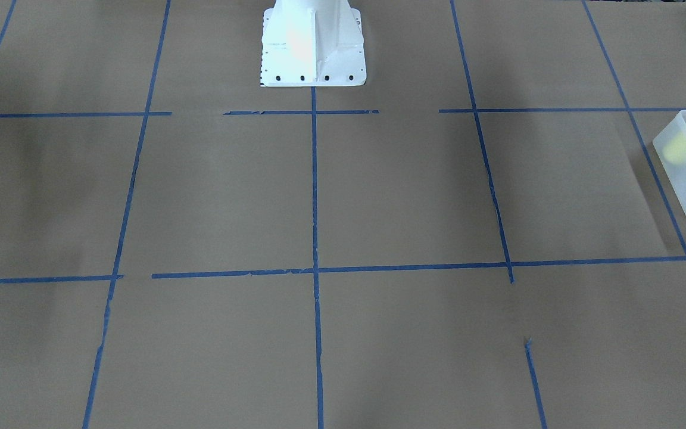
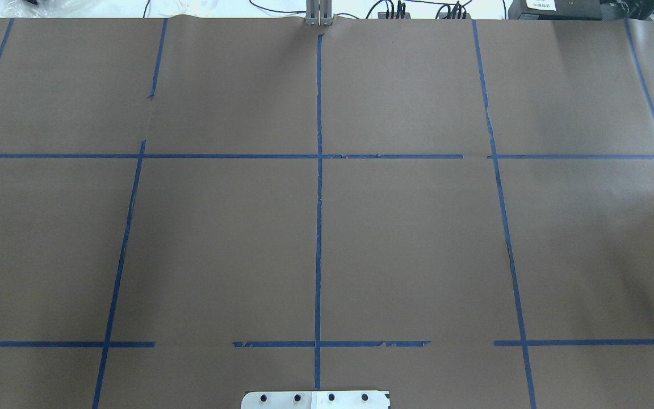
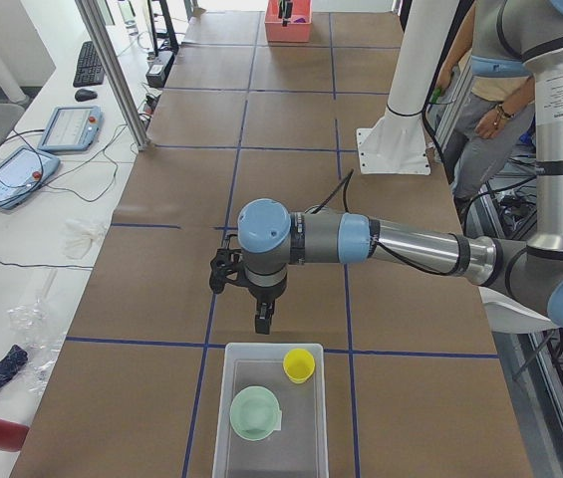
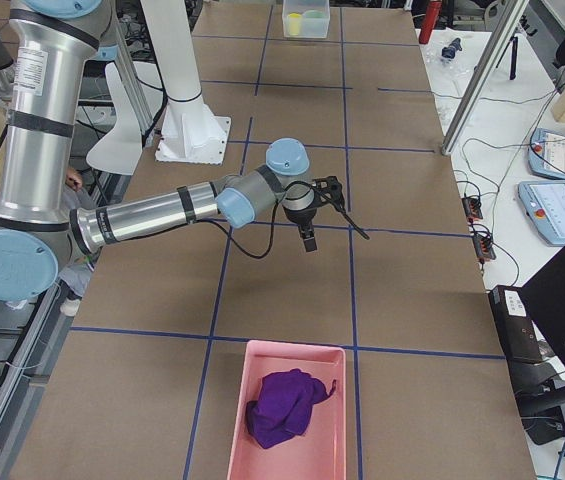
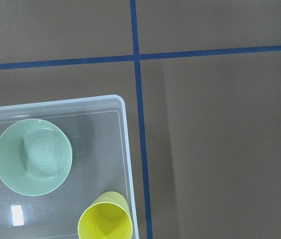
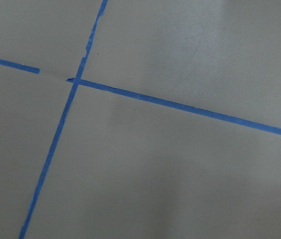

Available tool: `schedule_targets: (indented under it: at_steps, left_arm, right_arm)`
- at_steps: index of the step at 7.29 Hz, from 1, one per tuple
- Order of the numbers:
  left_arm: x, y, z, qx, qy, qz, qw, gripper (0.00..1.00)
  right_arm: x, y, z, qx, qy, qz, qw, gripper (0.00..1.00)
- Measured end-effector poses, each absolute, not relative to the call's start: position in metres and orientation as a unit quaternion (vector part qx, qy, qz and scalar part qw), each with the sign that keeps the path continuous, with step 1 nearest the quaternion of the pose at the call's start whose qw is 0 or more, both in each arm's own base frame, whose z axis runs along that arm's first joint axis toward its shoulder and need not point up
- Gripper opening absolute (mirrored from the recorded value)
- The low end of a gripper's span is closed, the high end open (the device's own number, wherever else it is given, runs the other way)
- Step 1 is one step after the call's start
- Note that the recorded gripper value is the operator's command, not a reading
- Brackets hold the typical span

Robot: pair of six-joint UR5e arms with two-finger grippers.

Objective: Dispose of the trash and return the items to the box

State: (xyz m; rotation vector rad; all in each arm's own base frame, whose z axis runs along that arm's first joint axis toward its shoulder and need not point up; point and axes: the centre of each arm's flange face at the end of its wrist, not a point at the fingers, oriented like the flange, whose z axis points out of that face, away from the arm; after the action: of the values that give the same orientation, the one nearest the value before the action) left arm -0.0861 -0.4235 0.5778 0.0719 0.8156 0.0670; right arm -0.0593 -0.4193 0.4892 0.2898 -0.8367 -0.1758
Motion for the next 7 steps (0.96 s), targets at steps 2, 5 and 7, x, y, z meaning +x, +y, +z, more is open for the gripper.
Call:
schedule_targets:
  at_steps: [2,5,7]
  left_arm:
    - [-0.087,-0.43,0.576,0.036,0.395,0.032,0.917,1.0]
    - [-0.09,-0.432,0.575,0.04,0.395,0.03,0.917,1.0]
    - [-0.097,-0.433,0.569,0.048,0.394,0.026,0.918,1.0]
  right_arm:
    - [0.013,-0.414,0.53,0.105,-0.383,-0.074,0.915,1.0]
    - [0.072,-0.38,0.603,0.044,-0.374,-0.061,0.924,1.0]
    - [0.08,-0.362,0.632,0.026,-0.378,-0.055,0.924,1.0]
